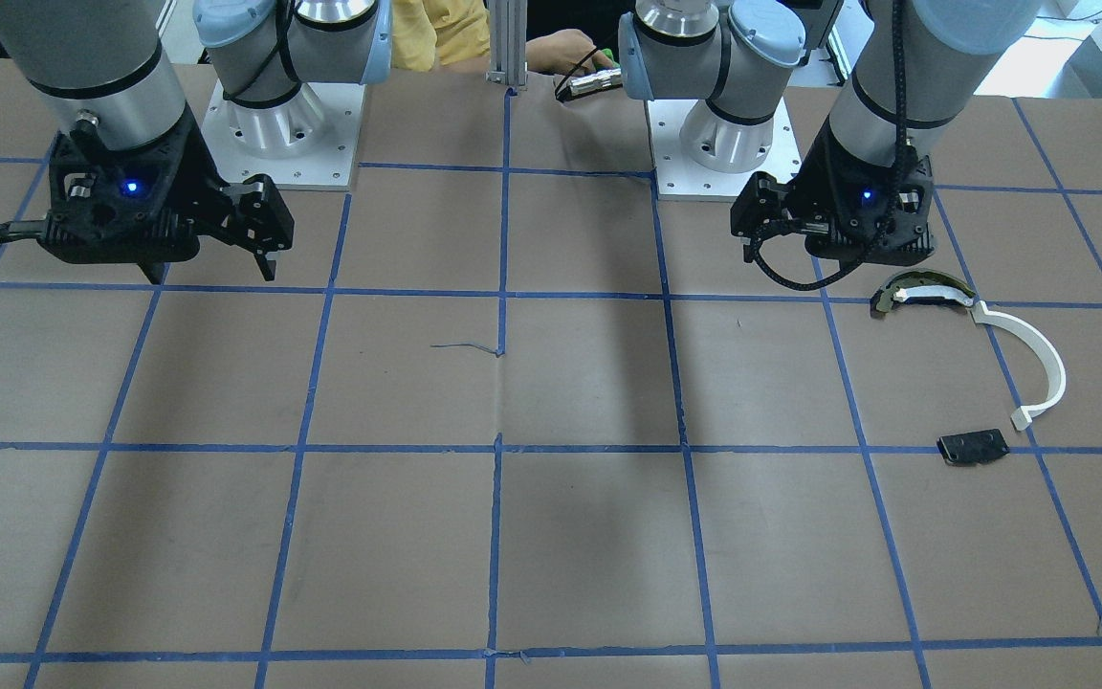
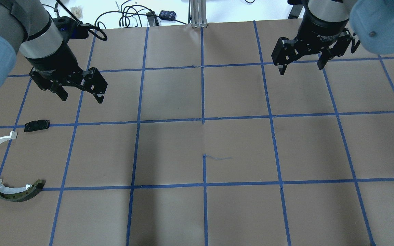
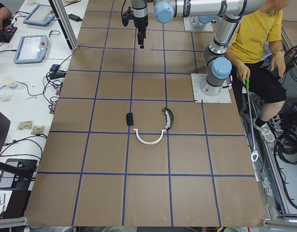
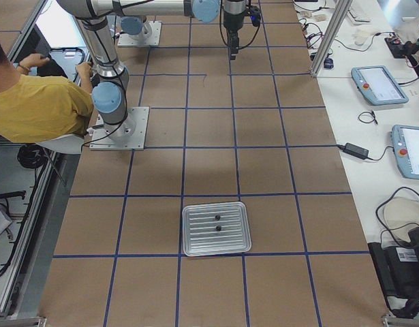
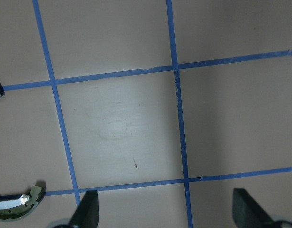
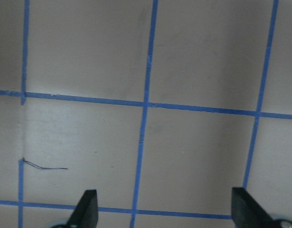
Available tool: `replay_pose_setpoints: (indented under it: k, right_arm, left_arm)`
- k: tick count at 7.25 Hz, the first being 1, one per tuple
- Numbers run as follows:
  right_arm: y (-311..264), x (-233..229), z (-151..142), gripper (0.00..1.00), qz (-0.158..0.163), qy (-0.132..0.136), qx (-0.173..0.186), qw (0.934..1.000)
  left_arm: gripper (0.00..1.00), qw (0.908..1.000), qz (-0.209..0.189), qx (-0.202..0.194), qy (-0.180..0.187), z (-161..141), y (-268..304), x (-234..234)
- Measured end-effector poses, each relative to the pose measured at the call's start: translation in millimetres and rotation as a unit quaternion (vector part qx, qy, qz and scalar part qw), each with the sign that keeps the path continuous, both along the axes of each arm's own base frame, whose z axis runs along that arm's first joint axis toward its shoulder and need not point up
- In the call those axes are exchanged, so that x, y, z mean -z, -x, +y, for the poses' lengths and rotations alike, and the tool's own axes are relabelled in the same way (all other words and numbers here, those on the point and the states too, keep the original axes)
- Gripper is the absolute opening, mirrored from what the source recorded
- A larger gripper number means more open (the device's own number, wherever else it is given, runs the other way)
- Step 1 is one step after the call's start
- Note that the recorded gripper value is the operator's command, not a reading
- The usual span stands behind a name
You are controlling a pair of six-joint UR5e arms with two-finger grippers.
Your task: Place bearing gear from tray to pile
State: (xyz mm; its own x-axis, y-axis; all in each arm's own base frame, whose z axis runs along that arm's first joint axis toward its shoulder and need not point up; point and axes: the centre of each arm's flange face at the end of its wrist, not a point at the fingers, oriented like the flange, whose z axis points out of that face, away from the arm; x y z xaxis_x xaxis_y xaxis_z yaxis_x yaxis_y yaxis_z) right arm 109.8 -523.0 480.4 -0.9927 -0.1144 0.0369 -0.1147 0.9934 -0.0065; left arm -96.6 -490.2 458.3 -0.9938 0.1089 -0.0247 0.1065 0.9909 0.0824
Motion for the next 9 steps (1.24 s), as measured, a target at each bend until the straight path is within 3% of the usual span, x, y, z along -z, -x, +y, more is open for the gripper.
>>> replay_pose_setpoints:
  k: [3, 5, 7, 9]
  right_arm:
    - [203, 47, -5, 1.0, -0.013, -0.031, -0.091, 0.9953]
    - [345, 117, 13, 1.0, -0.005, -0.022, -0.16, 0.9869]
    - [445, 179, 39, 1.0, -0.001, -0.021, -0.254, 0.9669]
    - [499, 229, 51, 1.0, 0.002, -0.024, -0.331, 0.9432]
  left_arm:
    - [1.0, 1.0, 0.0, 0.0, 0.0, -2, 0, 1]
    - [1.0, 1.0, 0.0, 0.001, 0.002, -3, 1, 3]
    - [1.0, 1.0, 0.0, 0.001, 0.003, -3, 2, 2]
    - [1.0, 1.0, 0.0, 0.001, 0.006, -3, 2, 1]
